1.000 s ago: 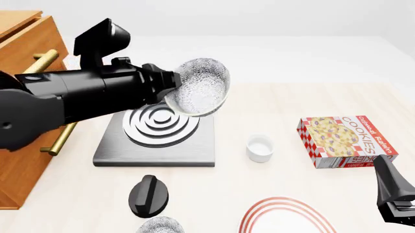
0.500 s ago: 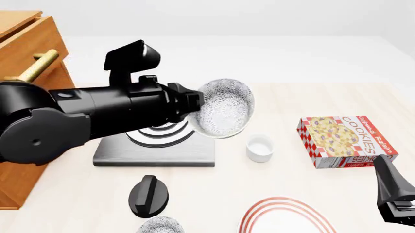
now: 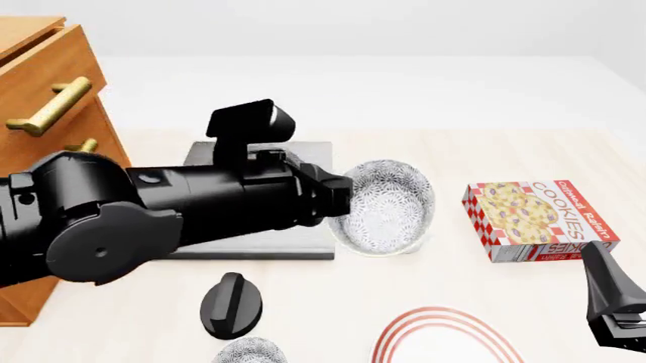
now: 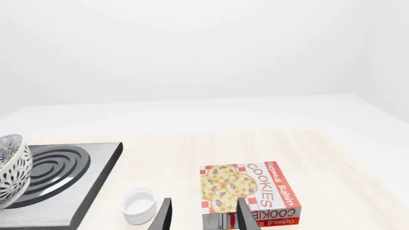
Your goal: Pick the akita bowl on the wooden cabinet and place it on the plate.
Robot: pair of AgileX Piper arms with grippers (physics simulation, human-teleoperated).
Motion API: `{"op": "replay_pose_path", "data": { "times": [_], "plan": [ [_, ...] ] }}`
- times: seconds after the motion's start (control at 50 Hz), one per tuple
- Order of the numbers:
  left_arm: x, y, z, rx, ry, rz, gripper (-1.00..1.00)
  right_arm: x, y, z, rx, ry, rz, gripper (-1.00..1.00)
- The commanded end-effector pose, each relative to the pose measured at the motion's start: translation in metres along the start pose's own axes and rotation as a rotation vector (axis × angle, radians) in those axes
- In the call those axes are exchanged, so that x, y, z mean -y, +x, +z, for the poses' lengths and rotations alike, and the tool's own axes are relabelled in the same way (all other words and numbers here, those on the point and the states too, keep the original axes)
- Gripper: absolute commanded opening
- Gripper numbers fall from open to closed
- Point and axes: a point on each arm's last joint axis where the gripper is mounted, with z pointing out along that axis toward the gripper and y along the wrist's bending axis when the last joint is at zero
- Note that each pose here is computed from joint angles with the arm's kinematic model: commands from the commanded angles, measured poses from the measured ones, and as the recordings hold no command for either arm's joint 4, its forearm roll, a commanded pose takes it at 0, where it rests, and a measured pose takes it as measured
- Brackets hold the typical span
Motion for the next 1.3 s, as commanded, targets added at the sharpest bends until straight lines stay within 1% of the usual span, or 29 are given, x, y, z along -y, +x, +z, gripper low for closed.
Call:
{"op": "replay_pose_path", "data": {
  "times": [0.02,0.18,0.5,0.6,0.76,1.12,1.3],
  "plan": [
    [0.011,0.010,0.006,-0.034,0.034,-0.013,-1.00,0.000,0.000,0.000,0.000,0.000,0.000,1.00],
    [0.016,0.014,0.010,-0.052,0.047,-0.013,-1.00,0.000,0.000,0.000,0.000,0.000,0.000,1.00],
    [0.029,0.032,0.018,-0.106,0.081,-0.017,-1.00,0.000,0.000,0.000,0.000,0.000,0.000,1.00],
    [0.034,0.041,0.021,-0.130,0.097,-0.021,-1.00,0.000,0.000,0.000,0.000,0.000,0.000,1.00],
    [0.038,0.046,0.025,-0.151,0.104,-0.023,-1.00,0.000,0.000,0.000,0.000,0.000,0.000,1.00],
    [0.029,0.060,0.046,-0.178,0.074,-0.036,-1.00,0.000,0.000,0.000,0.000,0.000,0.000,1.00],
    [0.031,0.068,0.051,-0.193,0.076,-0.046,-1.00,0.000,0.000,0.000,0.000,0.000,0.000,1.00]
  ]
}}
